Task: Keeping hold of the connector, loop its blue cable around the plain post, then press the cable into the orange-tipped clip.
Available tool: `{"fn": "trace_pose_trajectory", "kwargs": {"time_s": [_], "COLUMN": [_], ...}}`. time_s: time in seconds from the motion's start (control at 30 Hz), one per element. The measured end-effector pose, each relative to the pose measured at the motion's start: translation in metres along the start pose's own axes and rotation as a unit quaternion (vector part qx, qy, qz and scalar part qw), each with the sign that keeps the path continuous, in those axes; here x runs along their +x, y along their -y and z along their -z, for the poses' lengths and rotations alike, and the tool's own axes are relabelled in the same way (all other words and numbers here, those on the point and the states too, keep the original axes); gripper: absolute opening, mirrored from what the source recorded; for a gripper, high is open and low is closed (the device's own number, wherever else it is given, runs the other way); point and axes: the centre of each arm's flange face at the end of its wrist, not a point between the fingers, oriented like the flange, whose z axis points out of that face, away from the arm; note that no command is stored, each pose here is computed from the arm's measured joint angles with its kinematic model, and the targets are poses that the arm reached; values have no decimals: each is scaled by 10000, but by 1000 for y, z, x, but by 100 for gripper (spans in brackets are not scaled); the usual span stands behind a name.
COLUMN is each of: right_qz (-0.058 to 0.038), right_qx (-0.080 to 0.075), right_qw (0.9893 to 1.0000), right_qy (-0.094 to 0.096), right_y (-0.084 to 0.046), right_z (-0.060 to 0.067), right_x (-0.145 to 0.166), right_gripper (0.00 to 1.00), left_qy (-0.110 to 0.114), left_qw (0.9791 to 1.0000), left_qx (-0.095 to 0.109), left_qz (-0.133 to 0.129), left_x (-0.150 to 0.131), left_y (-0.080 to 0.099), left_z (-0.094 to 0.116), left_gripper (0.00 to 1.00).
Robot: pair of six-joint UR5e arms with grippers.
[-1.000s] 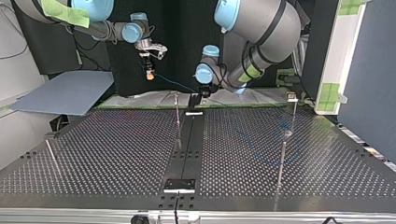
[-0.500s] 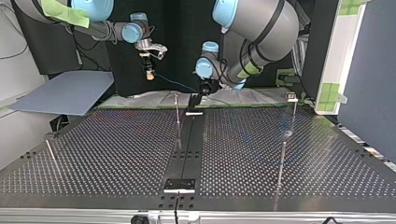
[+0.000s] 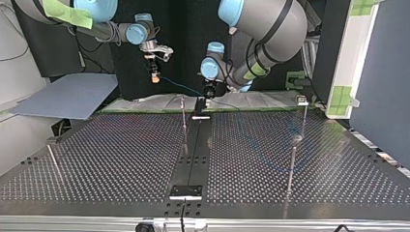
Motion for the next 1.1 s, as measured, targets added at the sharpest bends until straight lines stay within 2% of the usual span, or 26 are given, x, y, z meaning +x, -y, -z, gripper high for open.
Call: {"fn": "trace_pose_trajectory", "kwargs": {"time_s": [0.17, 0.37, 0.4, 0.43, 0.47, 0.5, 0.53, 0.57, 0.6, 0.63, 0.67, 1.1], "right_qz": [0, 0, 0, 0, 0, 0, 1, 0, 0, 0, 0, 0], "right_qx": [-1, 8, 8, 10, 12, 13, 14, 14, 13, 13, 13, 14], "right_qw": [10000, 10000, 10000, 10000, 10000, 10000, 10000, 10000, 10000, 10000, 10000, 10000], "right_qy": [1, 1, 1, -1, -3, -3, -6, -7, -10, -11, -11, 3], "right_y": [0, 0, 0, 0, 0, 0, 0, 0, 0, 0, 0, 0], "right_z": [0, -2, -2, -2, -2, -2, -2, -3, -3, -3, -3, -2], "right_x": [0, 1, 1, 1, 1, 1, 1, 1, 1, 1, 1, 1], "right_gripper": [0, 0, 0, 0, 0, 0, 0, 0, 0, 0, 0, 0], "left_qy": [-13, -17, -17, -17, -18, -18, -18, -19, -19, -20, -21, -116], "left_qw": [10000, 10000, 10000, 10000, 10000, 10000, 9999, 9999, 9999, 9999, 9999, 9999], "left_qx": [-43, 34, 54, 71, 86, 94, 99, 103, 103, 101, 91, 25], "left_qz": [-19, -15, -12, -8, -1, 5, 14, 28, 39, 50, 65, 20], "left_x": [0, 1, 1, 1, 1, 1, 1, 1, 1, 1, 1, 4], "left_y": [0, 4, 4, 5, 6, 6, 6, 7, 7, 7, 7, 6], "left_z": [1, 2, 3, 3, 3, 3, 3, 4, 4, 4, 4, 7], "left_gripper": [100, 100, 88, 88, 69, 55, 55, 33, 17, 17, 0, 0]}}
